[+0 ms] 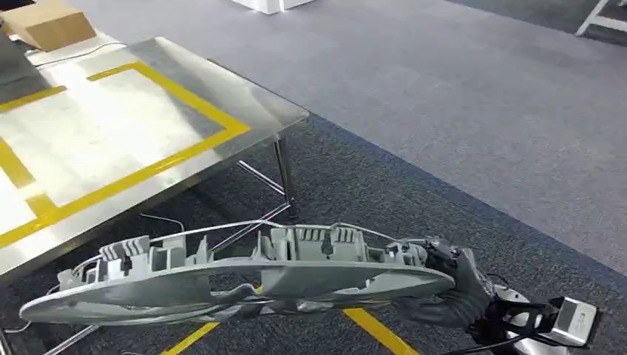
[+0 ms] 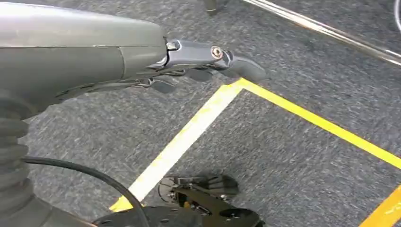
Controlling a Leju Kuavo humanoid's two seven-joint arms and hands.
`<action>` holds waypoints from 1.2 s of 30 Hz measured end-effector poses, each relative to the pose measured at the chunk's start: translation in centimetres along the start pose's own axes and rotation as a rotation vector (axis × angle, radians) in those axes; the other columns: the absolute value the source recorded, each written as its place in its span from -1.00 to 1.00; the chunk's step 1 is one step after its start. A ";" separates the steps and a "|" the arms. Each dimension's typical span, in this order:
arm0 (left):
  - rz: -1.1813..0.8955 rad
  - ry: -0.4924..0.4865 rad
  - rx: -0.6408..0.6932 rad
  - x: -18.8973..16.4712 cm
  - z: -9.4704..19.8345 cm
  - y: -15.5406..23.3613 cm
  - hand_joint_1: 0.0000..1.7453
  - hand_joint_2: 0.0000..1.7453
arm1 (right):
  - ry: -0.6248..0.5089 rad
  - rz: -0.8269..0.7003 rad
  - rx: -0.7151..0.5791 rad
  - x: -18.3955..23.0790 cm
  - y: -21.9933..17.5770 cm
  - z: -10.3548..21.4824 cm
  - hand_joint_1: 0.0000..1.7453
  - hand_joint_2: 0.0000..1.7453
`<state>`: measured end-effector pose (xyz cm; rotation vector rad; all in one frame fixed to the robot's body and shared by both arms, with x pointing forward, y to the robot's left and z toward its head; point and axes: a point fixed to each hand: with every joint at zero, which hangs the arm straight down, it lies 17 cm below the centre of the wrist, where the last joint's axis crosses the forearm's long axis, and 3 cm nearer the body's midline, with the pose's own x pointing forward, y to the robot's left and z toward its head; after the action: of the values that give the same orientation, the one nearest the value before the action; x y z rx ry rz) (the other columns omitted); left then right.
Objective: Take the parts from the cabinet and place them on the table.
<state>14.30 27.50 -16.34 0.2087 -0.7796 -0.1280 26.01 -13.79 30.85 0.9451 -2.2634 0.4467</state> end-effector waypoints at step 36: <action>0.028 -0.012 -0.003 0.3 -0.1 0.1 -1.00 1.00 | 0.004 -0.003 -0.007 -0.3 0.1 -0.2 1.00 1.00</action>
<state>14.60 27.52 -16.22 0.1939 -0.7939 -0.1040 26.21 -13.50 30.74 0.9429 -2.2585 0.4381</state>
